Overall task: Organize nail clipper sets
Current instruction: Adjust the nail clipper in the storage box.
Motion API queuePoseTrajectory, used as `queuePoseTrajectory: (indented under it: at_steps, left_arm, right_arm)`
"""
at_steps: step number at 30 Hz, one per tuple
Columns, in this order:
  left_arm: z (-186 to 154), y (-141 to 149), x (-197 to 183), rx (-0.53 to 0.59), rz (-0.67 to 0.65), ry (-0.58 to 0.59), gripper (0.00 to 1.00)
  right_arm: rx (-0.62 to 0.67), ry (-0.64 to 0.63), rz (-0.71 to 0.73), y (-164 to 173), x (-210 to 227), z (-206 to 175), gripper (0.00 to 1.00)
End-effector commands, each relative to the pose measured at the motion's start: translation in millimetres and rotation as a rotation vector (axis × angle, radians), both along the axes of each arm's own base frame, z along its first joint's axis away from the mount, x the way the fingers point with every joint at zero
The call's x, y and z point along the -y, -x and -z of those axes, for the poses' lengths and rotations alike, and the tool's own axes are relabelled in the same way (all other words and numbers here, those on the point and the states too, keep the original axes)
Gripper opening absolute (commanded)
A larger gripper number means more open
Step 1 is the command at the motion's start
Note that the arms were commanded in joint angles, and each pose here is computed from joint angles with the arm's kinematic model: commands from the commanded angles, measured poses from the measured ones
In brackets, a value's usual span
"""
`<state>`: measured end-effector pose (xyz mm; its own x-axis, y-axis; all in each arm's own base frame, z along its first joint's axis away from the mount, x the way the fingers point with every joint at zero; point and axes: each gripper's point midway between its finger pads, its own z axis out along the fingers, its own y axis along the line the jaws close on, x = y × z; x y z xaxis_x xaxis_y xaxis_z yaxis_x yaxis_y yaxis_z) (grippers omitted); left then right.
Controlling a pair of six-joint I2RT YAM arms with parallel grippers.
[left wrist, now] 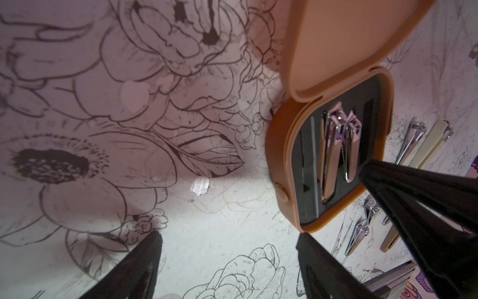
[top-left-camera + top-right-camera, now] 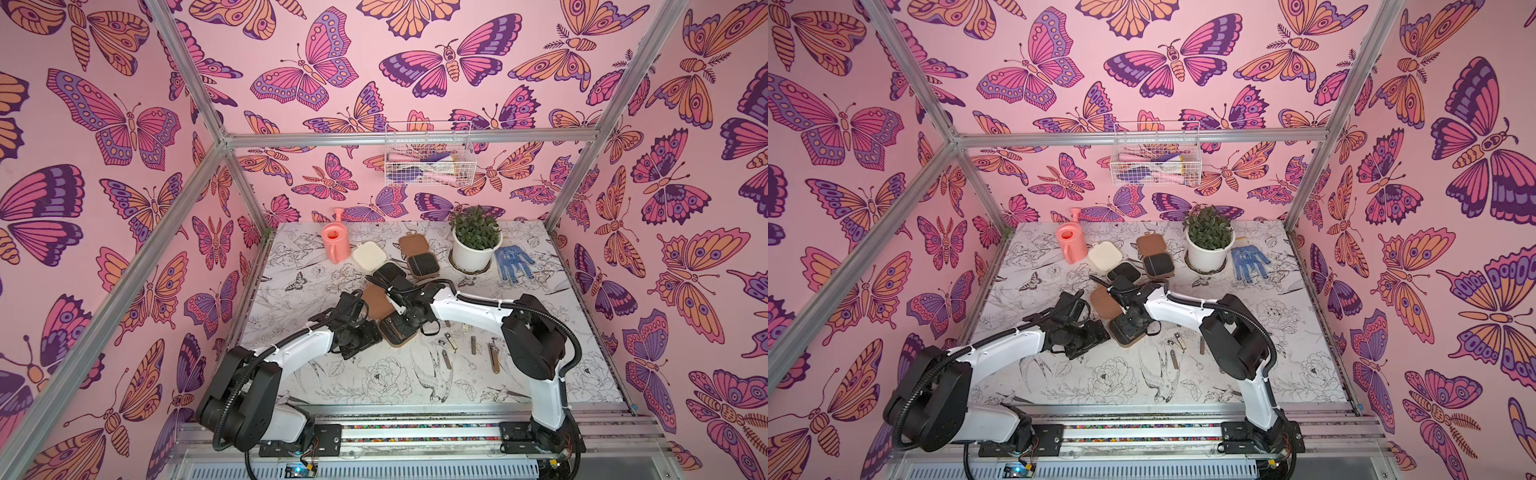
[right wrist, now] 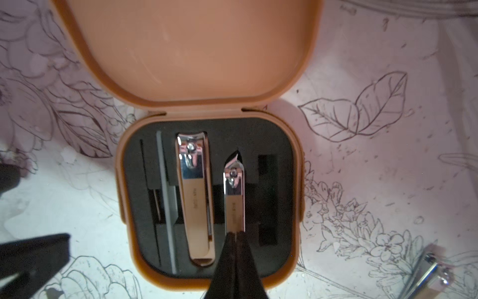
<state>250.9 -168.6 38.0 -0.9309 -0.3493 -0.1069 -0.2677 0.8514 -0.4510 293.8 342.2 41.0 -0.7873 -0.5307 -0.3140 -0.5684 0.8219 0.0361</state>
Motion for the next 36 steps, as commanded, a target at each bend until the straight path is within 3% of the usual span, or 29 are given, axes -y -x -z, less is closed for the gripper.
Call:
queuePoseTrajectory:
  at_steps: [1, 16, 36]
  left_arm:
    - [6.1, 10.3, -4.4, -0.026, 0.013, -0.027, 0.84]
    - [6.5, 10.4, -4.5, -0.028, 0.013, -0.027, 0.84]
    - [7.0, 11.3, -4.8, -0.029, 0.012, -0.027, 0.84]
  right_arm:
    - [-0.018, -0.005, 0.021, 5.3, 2.6, -0.2, 0.04]
    - [-0.035, 0.009, 0.030, 8.6, 5.9, 11.7, 0.03]
    - [-0.096, 0.093, 0.072, 21.9, 26.2, 62.7, 0.02]
